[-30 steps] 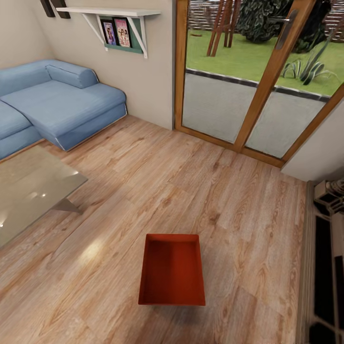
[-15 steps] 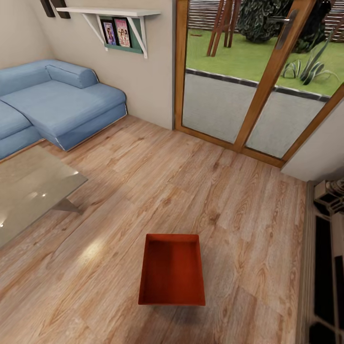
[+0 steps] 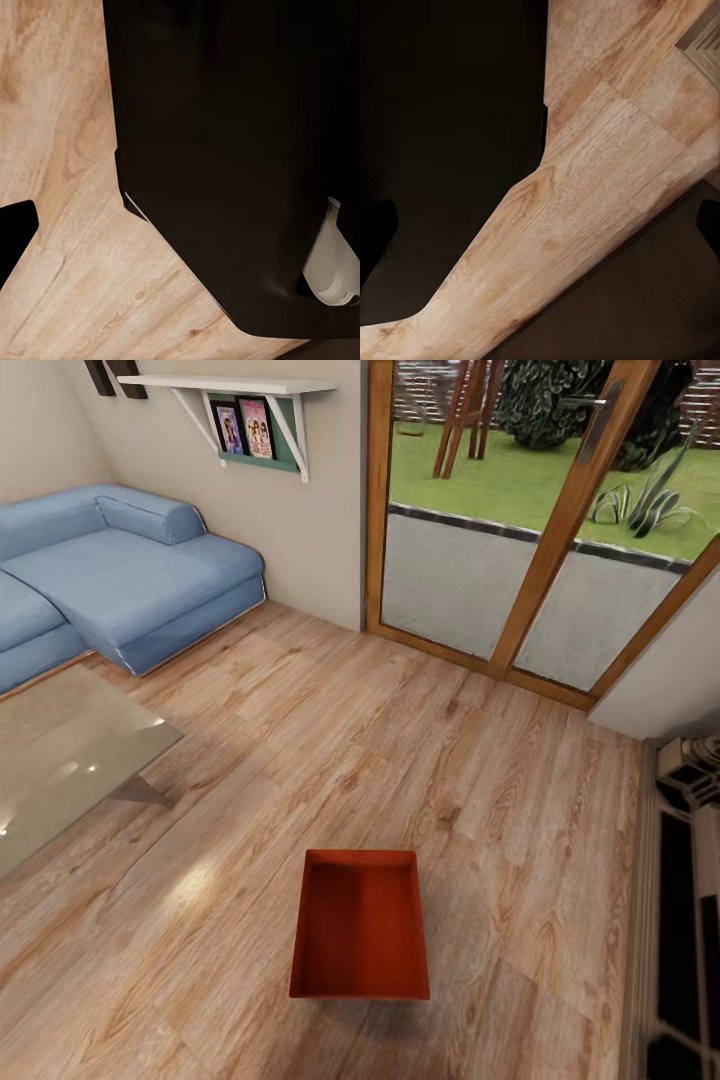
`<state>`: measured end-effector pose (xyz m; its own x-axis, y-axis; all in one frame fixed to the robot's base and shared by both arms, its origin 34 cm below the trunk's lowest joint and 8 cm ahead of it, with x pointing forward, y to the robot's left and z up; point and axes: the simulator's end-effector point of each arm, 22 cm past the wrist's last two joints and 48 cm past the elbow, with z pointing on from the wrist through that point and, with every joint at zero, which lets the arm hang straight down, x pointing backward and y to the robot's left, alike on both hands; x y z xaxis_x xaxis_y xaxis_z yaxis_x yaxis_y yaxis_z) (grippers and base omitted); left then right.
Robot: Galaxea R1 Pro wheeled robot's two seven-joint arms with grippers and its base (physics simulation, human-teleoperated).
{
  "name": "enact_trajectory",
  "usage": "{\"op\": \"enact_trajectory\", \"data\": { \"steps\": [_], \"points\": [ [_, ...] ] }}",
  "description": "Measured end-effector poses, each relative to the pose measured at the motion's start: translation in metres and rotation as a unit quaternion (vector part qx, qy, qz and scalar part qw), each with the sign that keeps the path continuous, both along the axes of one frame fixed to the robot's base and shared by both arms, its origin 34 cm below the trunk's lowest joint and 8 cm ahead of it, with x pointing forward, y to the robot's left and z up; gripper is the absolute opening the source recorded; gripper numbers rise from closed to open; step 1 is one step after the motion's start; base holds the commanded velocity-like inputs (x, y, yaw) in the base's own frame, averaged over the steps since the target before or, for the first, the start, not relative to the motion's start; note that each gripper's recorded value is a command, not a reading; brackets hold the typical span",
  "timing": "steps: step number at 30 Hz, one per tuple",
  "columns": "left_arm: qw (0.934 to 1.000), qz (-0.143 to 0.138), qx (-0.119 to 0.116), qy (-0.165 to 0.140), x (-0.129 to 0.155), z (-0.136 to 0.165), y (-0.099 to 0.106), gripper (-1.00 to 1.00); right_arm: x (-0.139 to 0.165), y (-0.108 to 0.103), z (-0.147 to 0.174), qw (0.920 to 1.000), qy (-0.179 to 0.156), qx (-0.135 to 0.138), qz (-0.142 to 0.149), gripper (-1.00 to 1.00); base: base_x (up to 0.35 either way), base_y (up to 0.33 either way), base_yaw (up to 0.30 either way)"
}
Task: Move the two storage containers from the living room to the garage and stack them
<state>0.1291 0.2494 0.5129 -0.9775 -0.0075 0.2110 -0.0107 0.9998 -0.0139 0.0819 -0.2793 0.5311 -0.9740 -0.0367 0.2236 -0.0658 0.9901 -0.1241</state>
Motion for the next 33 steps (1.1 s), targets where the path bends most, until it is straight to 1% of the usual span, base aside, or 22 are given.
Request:
{"op": "enact_trajectory", "data": {
  "steps": [10,16,21,22,23,24,25,26,27,28,29,30,31,32,33],
  "points": [
    [1.0,0.001,-0.003,0.001,-0.001,0.0,-0.004,1.0,0.0,0.0,0.0,1.0,0.0,0.0,0.0,1.0,0.0,0.0,0.0],
    [1.0,0.001,-0.004,0.003,-0.002,0.001,-0.006,1.0,-0.001,0.001,0.0,0.9999,0.004,0.0,0.01,1.0,0.0,0.0,0.0],
    [1.0,0.0,-0.003,-0.002,0.003,-0.001,-0.005,1.0,-0.001,0.002,0.0,0.9999,0.005,0.001,0.011,1.0,0.0,0.0,0.0],
    [0.9999,0.0,-0.003,-0.01,0.01,-0.002,-0.005,1.0,0.001,0.003,0.0,0.9999,0.002,0.002,0.01,1.0,0.0,0.0,0.0],
    [0.9997,0.0,-0.004,-0.025,0.026,-0.006,-0.006,1.0,0.002,0.002,-0.001,1.0,0.001,0.002,0.01,1.0,0.0,0.0,0.0],
    [0.9987,0.001,-0.004,-0.052,0.052,-0.01,-0.007,1.0,0.003,-0.002,-0.001,0.9999,0.0,0.0,0.01,1.0,0.0,0.0,0.0],
    [0.9967,0.003,-0.005,-0.082,0.083,-0.014,-0.008,1.0,0.005,-0.007,-0.002,0.9999,-0.001,-0.003,0.01,1.0,0.0,0.0,0.0],
    [0.9941,0.005,-0.007,-0.108,0.117,-0.015,-0.012,1.0,0.017,-0.011,-0.005,0.9999,-0.008,-0.006,0.01,1.0,0.0,0.0,0.0],
    [0.9927,0.005,-0.008,-0.12,0.133,-0.015,-0.014,1.0,0.024,-0.012,-0.007,0.9998,-0.013,-0.007,0.01,1.0,0.0,0.0,0.0],
    [0.991,0.008,-0.011,-0.133,0.158,-0.014,-0.022,1.0,0.042,-0.014,-0.013,0.9996,-0.024,-0.008,0.01,1.0,0.0,0.0,0.0],
    [0.9908,0.01,-0.018,-0.134,0.184,-0.009,-0.036,1.0,0.071,-0.015,-0.02,0.9989,-0.044,-0.009,0.01,1.0,0.0,0.0,0.0],
    [0.9907,0.011,-0.024,-0.133,0.203,-0.005,-0.047,1.0,0.097,-0.016,-0.026,0.9981,-0.06,-0.01,0.01,1.0,0.0,0.0,0.0],
    [0.9903,0.012,-0.029,-0.135,0.217,0.0,-0.054,1.0,0.123,-0.016,-0.031,0.997,-0.076,-0.011,0.009,1.0,0.0,0.0,0.0],
    [0.9898,0.014,-0.035,-0.137,0.23,0.004,-0.064,1.0,0.159,-0.016,-0.037,0.9952,-0.097,-0.011,0.007,1.0,0.0,0.0,0.0],
    [0.9893,0.016,-0.04,-0.14,0.237,0.007,-0.072,1.0,0.186,-0.016,-0.039,0.9936,-0.112,-0.011,0.006,1.0,0.0,0.0,0.0]
  ]
}}
